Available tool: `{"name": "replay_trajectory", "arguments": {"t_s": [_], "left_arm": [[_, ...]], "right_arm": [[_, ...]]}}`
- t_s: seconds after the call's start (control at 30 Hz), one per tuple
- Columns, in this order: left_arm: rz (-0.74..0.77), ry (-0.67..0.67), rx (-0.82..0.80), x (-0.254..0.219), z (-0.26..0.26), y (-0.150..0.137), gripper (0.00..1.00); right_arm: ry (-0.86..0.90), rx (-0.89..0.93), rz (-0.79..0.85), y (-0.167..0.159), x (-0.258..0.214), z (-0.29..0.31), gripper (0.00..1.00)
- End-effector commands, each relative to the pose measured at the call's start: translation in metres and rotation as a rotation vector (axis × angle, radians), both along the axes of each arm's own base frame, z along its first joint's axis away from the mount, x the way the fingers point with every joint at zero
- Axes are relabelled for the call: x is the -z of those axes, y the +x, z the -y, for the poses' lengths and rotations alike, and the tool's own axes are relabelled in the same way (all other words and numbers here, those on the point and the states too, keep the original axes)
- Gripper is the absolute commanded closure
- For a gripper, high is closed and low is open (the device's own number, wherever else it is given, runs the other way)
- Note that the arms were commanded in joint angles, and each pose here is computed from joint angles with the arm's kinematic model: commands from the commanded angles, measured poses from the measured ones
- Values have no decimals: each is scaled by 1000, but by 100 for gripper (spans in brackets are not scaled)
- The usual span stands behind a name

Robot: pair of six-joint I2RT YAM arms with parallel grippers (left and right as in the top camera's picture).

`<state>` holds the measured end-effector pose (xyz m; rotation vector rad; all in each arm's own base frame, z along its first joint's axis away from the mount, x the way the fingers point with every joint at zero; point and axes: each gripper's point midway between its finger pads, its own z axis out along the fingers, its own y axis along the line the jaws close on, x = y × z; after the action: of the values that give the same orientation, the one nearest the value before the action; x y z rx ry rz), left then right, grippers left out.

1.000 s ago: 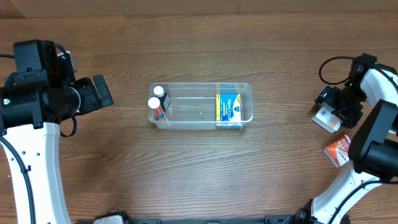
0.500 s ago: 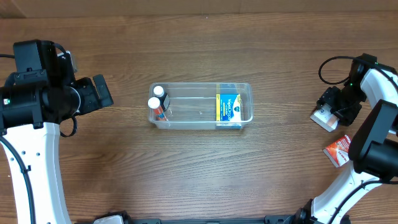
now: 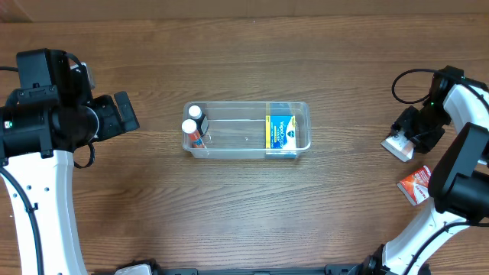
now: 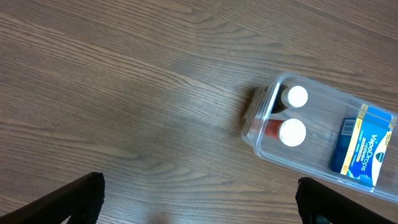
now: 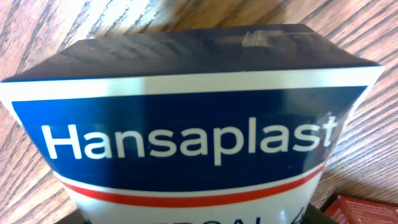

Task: Pack container
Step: 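Place the Hansaplast box beside the VapoDrops box, release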

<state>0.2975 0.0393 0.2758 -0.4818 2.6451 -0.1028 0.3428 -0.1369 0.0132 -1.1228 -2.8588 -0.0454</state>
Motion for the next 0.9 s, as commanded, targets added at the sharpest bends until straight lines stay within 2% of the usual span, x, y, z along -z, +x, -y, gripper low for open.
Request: {"name": "replay_trajectory", "arguments": {"t_s": [0.0, 0.13, 0.23, 0.33, 0.47, 0.63, 0.73, 0.83, 0.87], "left_arm": [[2, 0, 22, 0, 2, -1, 0], [3, 0, 22, 0, 2, -1, 0], [2, 5, 20, 0, 1, -1, 0], [2, 6, 19, 0, 1, -1, 0], [2, 6, 19, 0, 1, -1, 0], [2, 6, 19, 0, 1, -1, 0], [2, 5, 19, 0, 1, -1, 0], [2, -2, 22, 0, 2, -1, 0], [2, -2, 22, 0, 2, -1, 0]], "right_arm": [[26, 5, -2, -1, 3, -3, 39], [45, -1, 16, 4, -11, -9, 40], [16, -29, 85, 15, -42, -15, 40], [-24, -93, 203, 21, -95, -37, 40], [-46, -241, 325, 11, -158, -91, 40], [-30, -532, 527, -13, -225, -189, 40], [5, -758, 613, -34, -244, -265, 41], [12, -845, 655, -42, -246, -309, 41], [27, -854, 672, -42, -248, -321, 44]]}}
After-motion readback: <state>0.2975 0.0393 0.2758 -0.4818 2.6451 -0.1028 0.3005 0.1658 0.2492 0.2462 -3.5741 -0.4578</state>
